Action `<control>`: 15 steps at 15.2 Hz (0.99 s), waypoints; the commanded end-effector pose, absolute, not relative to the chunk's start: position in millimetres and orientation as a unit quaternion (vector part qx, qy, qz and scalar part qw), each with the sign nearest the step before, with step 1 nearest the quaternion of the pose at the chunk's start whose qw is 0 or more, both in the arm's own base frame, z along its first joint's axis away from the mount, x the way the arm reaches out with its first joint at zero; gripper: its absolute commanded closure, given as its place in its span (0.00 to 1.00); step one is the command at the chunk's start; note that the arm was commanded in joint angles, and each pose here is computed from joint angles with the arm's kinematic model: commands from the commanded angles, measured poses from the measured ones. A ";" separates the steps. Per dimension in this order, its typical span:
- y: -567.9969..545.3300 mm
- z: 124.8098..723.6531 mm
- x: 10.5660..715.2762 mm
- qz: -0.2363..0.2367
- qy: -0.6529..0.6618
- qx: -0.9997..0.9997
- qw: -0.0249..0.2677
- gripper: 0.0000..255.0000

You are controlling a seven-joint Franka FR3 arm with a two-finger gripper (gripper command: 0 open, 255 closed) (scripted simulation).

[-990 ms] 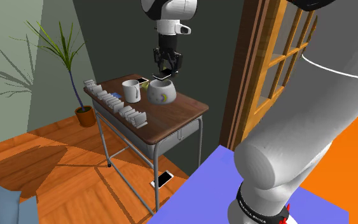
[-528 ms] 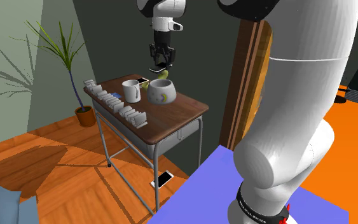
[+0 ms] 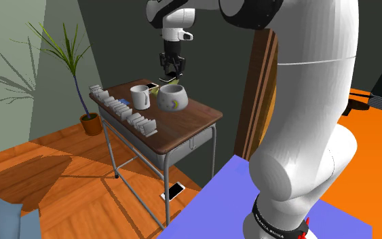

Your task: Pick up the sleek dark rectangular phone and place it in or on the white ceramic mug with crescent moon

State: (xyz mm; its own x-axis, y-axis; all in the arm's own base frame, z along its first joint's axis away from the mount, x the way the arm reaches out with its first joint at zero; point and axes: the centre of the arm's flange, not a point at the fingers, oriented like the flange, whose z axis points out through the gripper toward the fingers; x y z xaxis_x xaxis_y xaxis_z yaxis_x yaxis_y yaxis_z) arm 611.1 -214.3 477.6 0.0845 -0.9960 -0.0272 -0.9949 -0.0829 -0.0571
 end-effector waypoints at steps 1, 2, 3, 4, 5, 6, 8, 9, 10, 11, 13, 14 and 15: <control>-214.2 466.3 610.4 -0.010 0.677 -0.736 0.030 1.00; -214.2 461.0 610.4 -0.010 0.677 -0.736 0.030 1.00; -214.2 455.7 610.4 -0.010 0.677 -0.736 0.030 1.00; -214.2 450.4 610.4 -0.010 0.677 -0.736 0.030 1.00; -214.2 445.1 610.4 -0.010 0.677 -0.736 0.030 1.00; -214.2 439.9 610.4 -0.010 0.677 -0.736 0.030 1.00; -214.2 432.6 610.3 -0.010 0.677 -0.736 0.030 1.00; -214.2 432.6 610.4 -0.010 0.677 -0.736 0.030 1.00; -214.2 432.6 610.4 -0.010 0.677 -0.736 0.030 1.00; -214.2 432.6 610.4 -0.010 0.677 -0.736 0.030 1.00; -214.2 432.6 610.4 -0.010 0.677 -0.736 0.030 1.00; -214.2 432.6 610.4 -0.010 0.677 -0.736 0.030 1.00; -214.2 432.6 610.4 -0.010 0.677 -0.736 0.030 1.00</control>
